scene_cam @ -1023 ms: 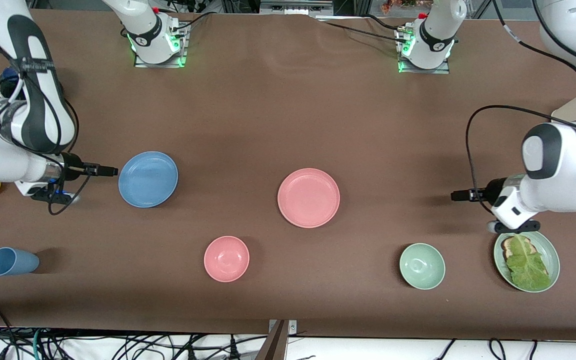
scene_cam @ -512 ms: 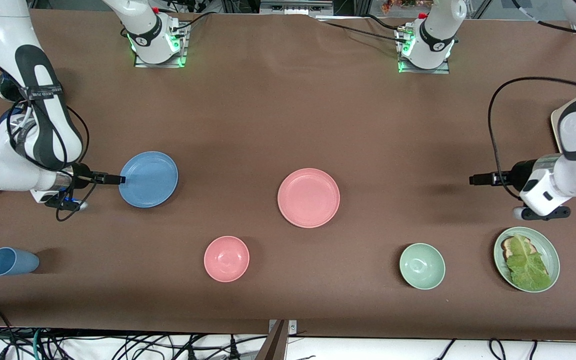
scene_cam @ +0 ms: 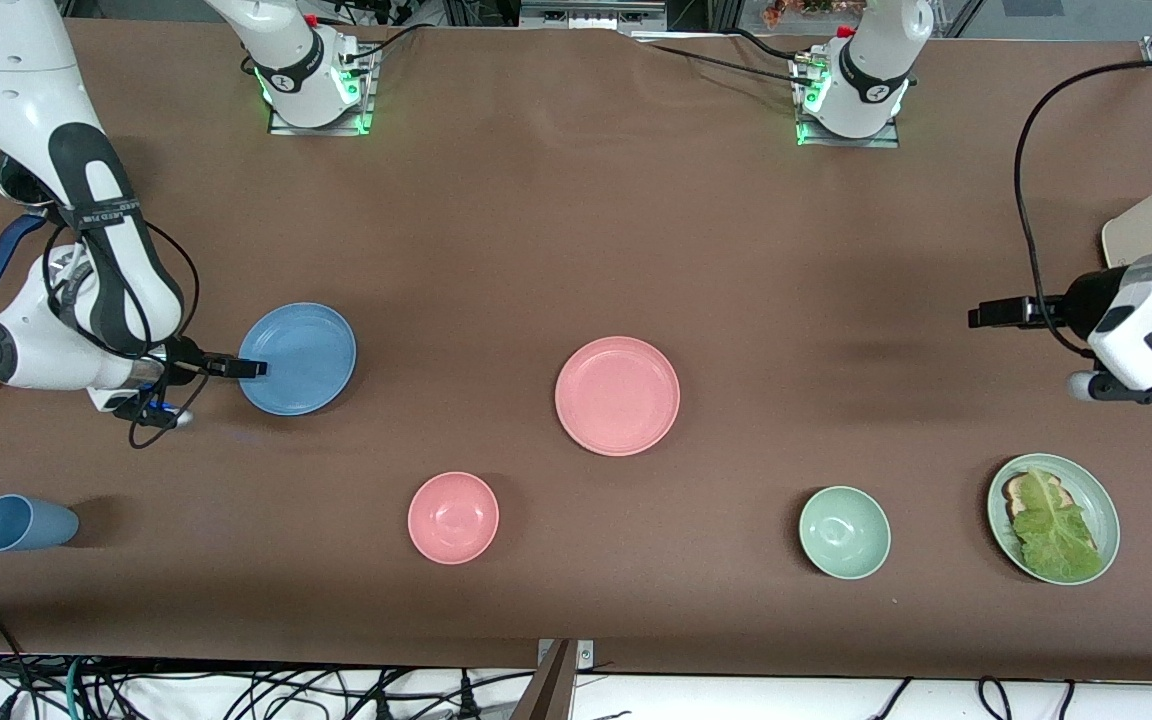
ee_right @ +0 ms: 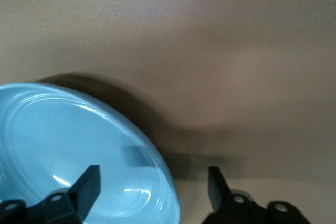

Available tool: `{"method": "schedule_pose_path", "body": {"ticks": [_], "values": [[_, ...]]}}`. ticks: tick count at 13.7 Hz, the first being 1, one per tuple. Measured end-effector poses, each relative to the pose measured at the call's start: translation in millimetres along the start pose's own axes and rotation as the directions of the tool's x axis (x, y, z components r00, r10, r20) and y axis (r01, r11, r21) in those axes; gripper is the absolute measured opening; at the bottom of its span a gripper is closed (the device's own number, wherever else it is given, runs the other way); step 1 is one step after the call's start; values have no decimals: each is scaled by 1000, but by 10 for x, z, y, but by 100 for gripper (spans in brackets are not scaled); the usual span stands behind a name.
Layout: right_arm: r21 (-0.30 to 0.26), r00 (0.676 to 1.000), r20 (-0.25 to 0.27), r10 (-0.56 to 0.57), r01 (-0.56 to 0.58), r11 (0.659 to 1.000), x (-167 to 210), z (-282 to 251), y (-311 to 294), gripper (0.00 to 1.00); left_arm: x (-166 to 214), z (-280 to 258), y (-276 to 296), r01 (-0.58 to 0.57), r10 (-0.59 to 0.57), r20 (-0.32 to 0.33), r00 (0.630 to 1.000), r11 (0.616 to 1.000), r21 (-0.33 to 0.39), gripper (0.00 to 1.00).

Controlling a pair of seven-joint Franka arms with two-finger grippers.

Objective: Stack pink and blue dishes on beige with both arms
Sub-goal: 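Grip the blue plate rim with the right gripper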

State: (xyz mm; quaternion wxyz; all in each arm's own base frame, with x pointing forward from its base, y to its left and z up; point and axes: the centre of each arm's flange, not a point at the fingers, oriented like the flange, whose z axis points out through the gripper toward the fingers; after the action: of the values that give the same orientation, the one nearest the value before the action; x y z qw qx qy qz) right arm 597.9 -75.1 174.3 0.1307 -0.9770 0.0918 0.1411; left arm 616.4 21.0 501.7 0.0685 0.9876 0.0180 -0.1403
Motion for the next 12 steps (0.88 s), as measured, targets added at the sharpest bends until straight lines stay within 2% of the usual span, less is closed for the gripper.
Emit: {"method": "schedule_pose_path", "body": {"ticks": [3, 5, 7, 10, 12], "values": [[4, 1000, -2, -4, 4, 1000, 5, 2, 66, 52, -227, -252, 160, -24, 24, -21, 999, 1000, 20, 100], [7, 1000, -1, -6, 6, 1000, 5, 0, 119, 28, -385, -413, 264, -39, 41, -37, 998, 997, 68, 100], [18, 1000, 14, -22, 21, 1000, -14, -1, 109, 10, -505, -526, 364, -47, 53, -51, 997, 993, 110, 100], [23, 999, 25, -34, 33, 999, -25, -18, 97, 8, -657, -676, 304, -32, 40, -64, 997, 993, 116, 100], [27, 999, 29, -38, 37, 999, -25, -65, 77, 8, -808, -716, 282, -28, 30, -20, 999, 993, 115, 100]]}}
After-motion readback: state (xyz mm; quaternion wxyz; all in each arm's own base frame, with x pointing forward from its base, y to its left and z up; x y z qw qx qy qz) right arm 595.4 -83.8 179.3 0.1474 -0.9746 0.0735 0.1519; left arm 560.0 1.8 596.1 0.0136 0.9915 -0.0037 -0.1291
